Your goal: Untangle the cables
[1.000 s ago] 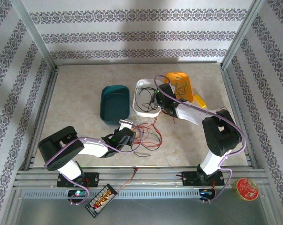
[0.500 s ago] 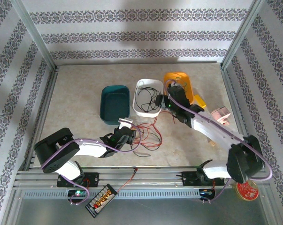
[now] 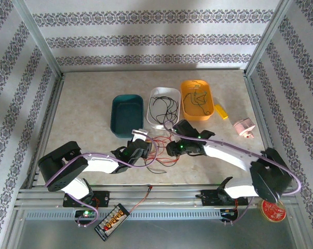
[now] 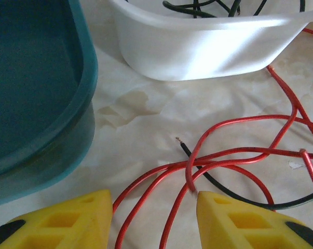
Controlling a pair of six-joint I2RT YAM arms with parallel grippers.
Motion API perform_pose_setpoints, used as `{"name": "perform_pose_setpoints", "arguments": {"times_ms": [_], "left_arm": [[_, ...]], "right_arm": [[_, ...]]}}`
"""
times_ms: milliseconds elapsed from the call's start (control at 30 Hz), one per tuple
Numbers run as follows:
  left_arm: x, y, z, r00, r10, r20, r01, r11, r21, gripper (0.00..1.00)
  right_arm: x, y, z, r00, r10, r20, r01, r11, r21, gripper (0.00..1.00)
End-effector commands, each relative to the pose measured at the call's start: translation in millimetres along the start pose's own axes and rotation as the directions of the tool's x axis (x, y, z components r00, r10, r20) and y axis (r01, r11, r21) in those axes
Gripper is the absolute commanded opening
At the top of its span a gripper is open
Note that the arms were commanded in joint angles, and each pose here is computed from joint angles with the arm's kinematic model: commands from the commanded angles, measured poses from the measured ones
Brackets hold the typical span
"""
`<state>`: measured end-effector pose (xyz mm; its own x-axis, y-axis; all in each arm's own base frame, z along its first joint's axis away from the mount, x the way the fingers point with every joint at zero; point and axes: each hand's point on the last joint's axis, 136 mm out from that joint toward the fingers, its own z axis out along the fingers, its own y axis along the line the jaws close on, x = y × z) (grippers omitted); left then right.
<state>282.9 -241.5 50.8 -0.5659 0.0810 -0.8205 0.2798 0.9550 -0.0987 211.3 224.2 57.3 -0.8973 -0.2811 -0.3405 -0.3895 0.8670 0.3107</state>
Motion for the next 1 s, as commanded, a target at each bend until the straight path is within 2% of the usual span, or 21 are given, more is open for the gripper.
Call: {"name": "perform_pose_setpoints", "arguments": {"times_ms": [0,533,600,667,800,967], "left_arm": [[-7.6,-3.7,-0.3,1.0,-0.002,0.015,0.002,1.0,-0.008,0.46],[-4.1,3.7,-6.6,1.0,-0.014,0.013,0.015,1.0,-0.021,0.46],[-3.2,4.3,-6.4,1.0,-0.015,0.012,0.015,1.0,-0.024,0.46],[-3.2,3.9,-6.0,1.0,-0.014,0.012,0.014,1.0,-0.023,0.46],[-1.8,3.9,-5.1,1.0,-0.013,0.007,0.013,1.0,-0.024,0.46],[4.8,4.5,-1.7,1.0,-0.007,-0.011,0.007,1.0,-0.028,0.46]], "right_arm": [[1.2,-0.5,12.5,0.998,-0.04,-0.042,0.041,0.999,0.022,0.34],[2.6,-27.5,39.2,0.993,-0.057,-0.102,0.072,0.985,0.16,0.32],[3.7,-27.3,40.8,0.993,-0.053,-0.105,0.07,0.984,0.162,0.28],[4.4,-27.0,41.2,0.993,-0.053,-0.101,0.07,0.983,0.168,0.2],[-5.1,-30.2,31.1,0.998,-0.057,-0.028,0.062,0.977,0.205,0.06],[-34.8,-23.8,-4.5,0.986,-0.07,0.149,0.04,0.98,0.193,0.03]]}}
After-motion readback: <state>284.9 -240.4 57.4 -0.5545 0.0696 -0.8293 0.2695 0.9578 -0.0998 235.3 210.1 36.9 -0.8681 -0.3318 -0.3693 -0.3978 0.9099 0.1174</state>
